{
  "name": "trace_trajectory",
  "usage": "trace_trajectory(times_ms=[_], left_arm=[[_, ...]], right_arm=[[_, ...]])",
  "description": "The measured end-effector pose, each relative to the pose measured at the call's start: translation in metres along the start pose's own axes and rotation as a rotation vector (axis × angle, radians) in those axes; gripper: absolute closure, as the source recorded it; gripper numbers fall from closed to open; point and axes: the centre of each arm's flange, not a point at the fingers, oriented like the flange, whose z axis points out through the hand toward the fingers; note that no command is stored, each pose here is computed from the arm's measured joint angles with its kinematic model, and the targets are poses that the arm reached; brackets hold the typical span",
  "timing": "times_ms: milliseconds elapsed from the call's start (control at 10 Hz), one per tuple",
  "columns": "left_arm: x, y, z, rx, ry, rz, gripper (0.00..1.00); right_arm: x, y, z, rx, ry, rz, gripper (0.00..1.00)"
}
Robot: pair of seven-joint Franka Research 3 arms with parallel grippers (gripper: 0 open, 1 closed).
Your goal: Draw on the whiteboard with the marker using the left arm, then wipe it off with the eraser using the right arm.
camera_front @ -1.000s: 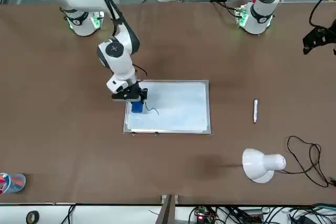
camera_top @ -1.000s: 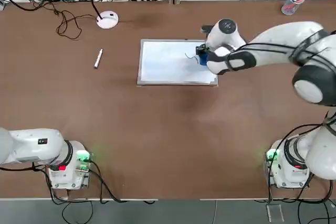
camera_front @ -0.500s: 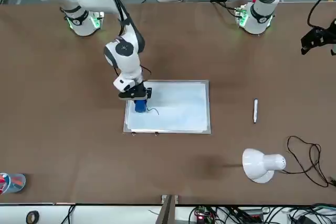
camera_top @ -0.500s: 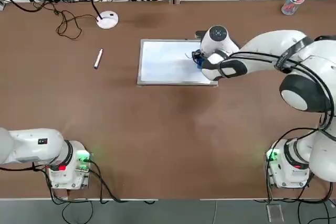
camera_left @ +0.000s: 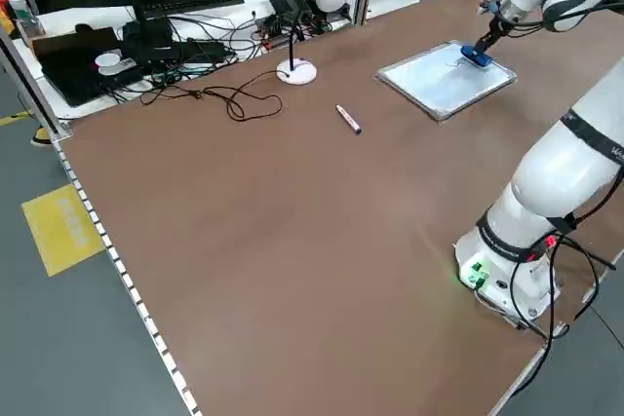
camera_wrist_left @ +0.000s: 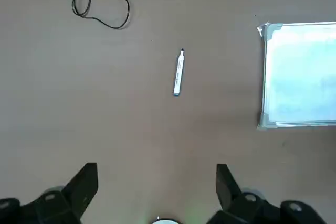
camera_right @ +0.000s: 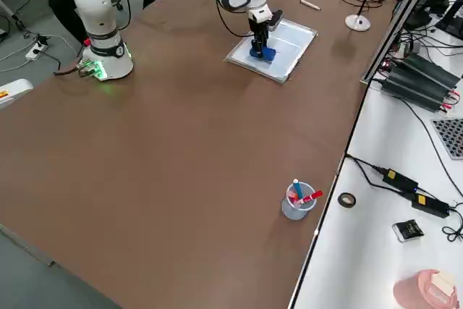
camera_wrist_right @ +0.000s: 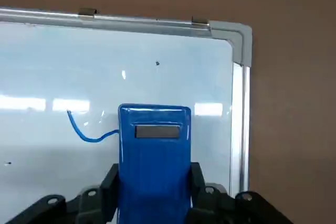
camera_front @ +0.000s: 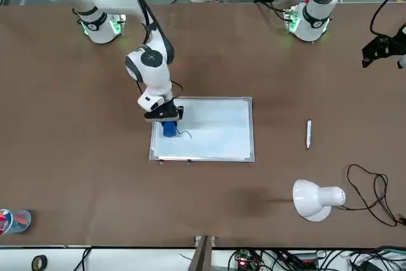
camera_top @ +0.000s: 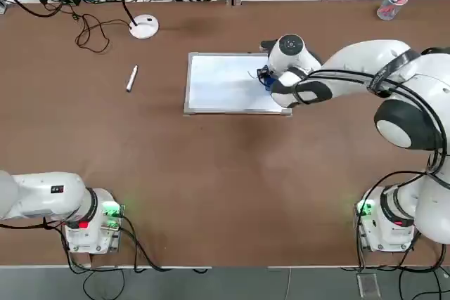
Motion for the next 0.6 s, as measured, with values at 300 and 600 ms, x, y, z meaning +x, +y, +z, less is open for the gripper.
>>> trace_trajectory(times_ms=[300,600], left_arm=[[0.0012,-0.0002,0.0018,-0.001,-0.003,0.0,0.0],[0.002,-0.0003,0.0031,-0.001,-0.006,0.0,0.0]], right_arm=[[-0.0026,-0.0006,0.0021,-0.065,-0.031,-0.067,0.44],[0.0014,-0.0059,-0.0022,-0.072,-0.029,-0.079,0.44]])
